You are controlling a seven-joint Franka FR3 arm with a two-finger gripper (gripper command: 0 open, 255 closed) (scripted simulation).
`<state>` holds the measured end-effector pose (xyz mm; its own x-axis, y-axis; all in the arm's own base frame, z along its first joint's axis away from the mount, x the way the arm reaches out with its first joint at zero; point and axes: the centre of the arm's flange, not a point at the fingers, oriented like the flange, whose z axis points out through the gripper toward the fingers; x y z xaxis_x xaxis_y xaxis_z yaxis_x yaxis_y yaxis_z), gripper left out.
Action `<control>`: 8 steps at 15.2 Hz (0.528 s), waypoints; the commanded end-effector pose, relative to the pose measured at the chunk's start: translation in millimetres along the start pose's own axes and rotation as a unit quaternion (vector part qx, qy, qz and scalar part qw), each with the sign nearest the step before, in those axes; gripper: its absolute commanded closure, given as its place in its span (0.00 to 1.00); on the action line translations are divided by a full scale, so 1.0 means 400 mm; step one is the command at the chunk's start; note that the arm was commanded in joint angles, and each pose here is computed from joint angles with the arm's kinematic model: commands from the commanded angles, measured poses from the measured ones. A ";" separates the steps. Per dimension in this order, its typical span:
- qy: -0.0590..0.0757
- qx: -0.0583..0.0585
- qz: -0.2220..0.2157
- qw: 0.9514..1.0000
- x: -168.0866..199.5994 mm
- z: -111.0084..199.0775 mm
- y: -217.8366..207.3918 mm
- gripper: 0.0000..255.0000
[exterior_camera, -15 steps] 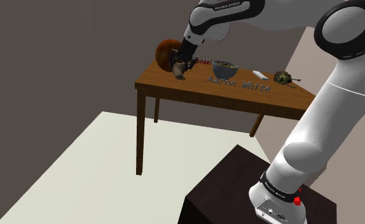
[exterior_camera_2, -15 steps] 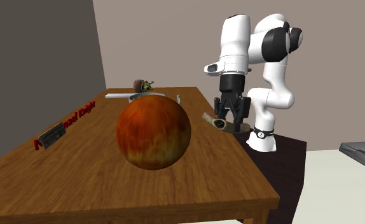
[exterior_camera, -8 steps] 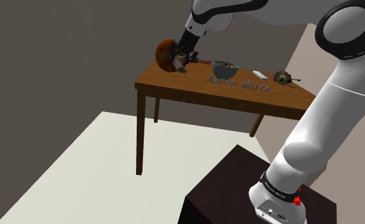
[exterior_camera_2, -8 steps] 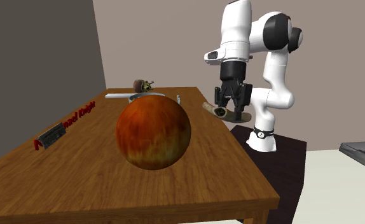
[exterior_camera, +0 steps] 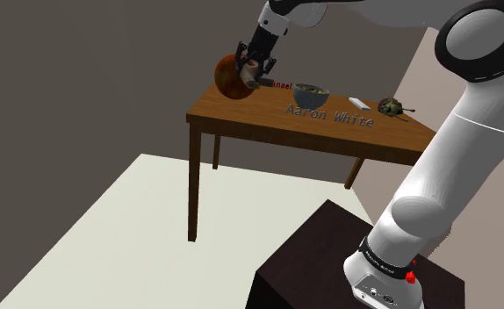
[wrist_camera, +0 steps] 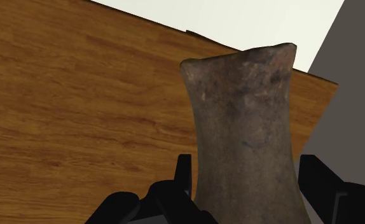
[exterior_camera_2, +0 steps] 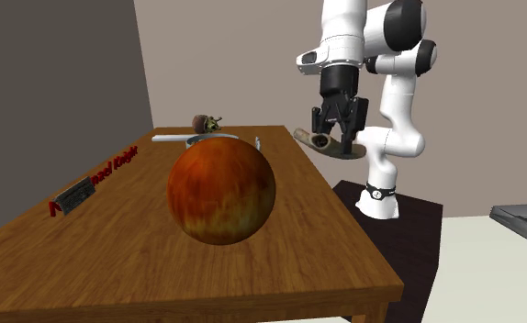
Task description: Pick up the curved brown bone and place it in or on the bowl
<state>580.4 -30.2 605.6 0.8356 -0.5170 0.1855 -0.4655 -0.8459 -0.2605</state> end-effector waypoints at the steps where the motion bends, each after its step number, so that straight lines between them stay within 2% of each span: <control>1: 0.000 0.000 0.000 1.000 0.007 -0.027 -0.007 1.00; 5: 0.000 0.000 0.000 1.000 0.016 -0.073 -0.019 1.00; 8: 0.000 0.000 0.000 1.000 0.057 -0.087 0.070 1.00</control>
<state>577.2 -57.1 634.7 0.8352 -0.5179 0.1850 -0.4665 -0.8454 -0.2602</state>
